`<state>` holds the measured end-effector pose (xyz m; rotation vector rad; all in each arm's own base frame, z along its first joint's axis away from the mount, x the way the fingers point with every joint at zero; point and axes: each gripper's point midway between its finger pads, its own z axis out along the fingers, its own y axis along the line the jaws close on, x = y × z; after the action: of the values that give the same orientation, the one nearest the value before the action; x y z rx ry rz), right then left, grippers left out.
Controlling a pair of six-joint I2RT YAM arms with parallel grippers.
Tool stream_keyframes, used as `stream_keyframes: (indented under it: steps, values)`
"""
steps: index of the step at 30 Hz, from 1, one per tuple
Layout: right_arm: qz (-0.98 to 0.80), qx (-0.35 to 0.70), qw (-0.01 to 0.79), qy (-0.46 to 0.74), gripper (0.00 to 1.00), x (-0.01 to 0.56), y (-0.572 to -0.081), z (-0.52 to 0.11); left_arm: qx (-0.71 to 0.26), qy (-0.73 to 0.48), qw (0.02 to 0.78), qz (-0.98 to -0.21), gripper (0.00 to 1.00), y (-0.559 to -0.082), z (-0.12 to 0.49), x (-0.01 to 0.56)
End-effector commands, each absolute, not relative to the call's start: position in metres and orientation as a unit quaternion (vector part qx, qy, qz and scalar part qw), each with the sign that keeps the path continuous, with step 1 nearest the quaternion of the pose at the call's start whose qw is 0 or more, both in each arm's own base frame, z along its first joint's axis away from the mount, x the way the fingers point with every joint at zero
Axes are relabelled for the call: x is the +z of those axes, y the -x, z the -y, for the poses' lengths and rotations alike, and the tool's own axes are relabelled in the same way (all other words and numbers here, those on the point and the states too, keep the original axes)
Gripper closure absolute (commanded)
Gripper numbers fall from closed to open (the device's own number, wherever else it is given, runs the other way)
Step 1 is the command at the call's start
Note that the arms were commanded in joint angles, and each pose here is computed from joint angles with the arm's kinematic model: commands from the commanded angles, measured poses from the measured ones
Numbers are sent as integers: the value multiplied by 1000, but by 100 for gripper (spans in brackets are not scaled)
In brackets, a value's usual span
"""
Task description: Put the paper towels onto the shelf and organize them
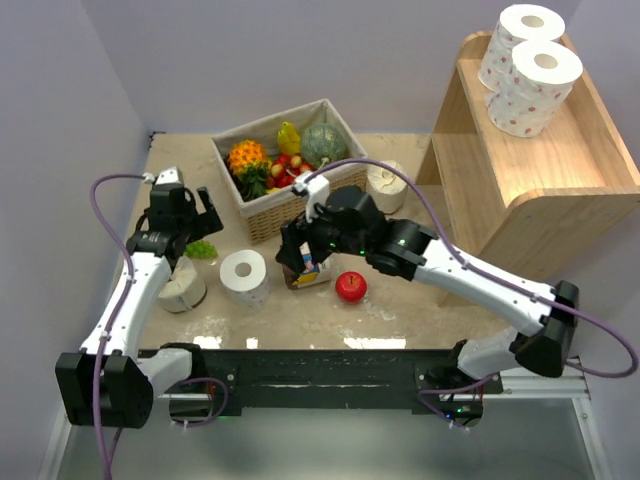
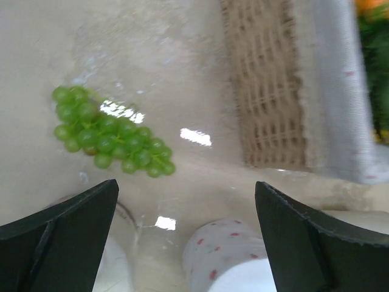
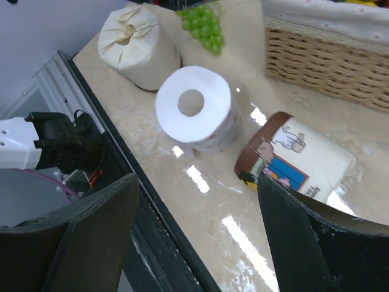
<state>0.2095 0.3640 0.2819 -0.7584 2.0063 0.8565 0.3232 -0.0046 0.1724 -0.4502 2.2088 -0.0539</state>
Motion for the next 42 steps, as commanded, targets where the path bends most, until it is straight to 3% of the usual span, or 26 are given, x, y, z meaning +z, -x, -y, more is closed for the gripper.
stream_keyframes:
  steps: [1, 10, 15, 42]
  values:
    - [-785, 346, 424, 290, 18, 298, -213, -407, -4, 243, 477, -845, 0, -319, -22, 177]
    - [-807, 311, 369, 341, 20, 247, -193, -493, 121, 373, 523, -757, 0, -281, -88, 223]
    - [-825, 279, 360, 334, 21, 222, -198, -512, 183, 463, 529, -687, 0, -241, -116, 246]
    - [-853, 195, 344, 341, 26, 148, -215, -527, 186, 471, 526, -684, 0, -235, -117, 245]
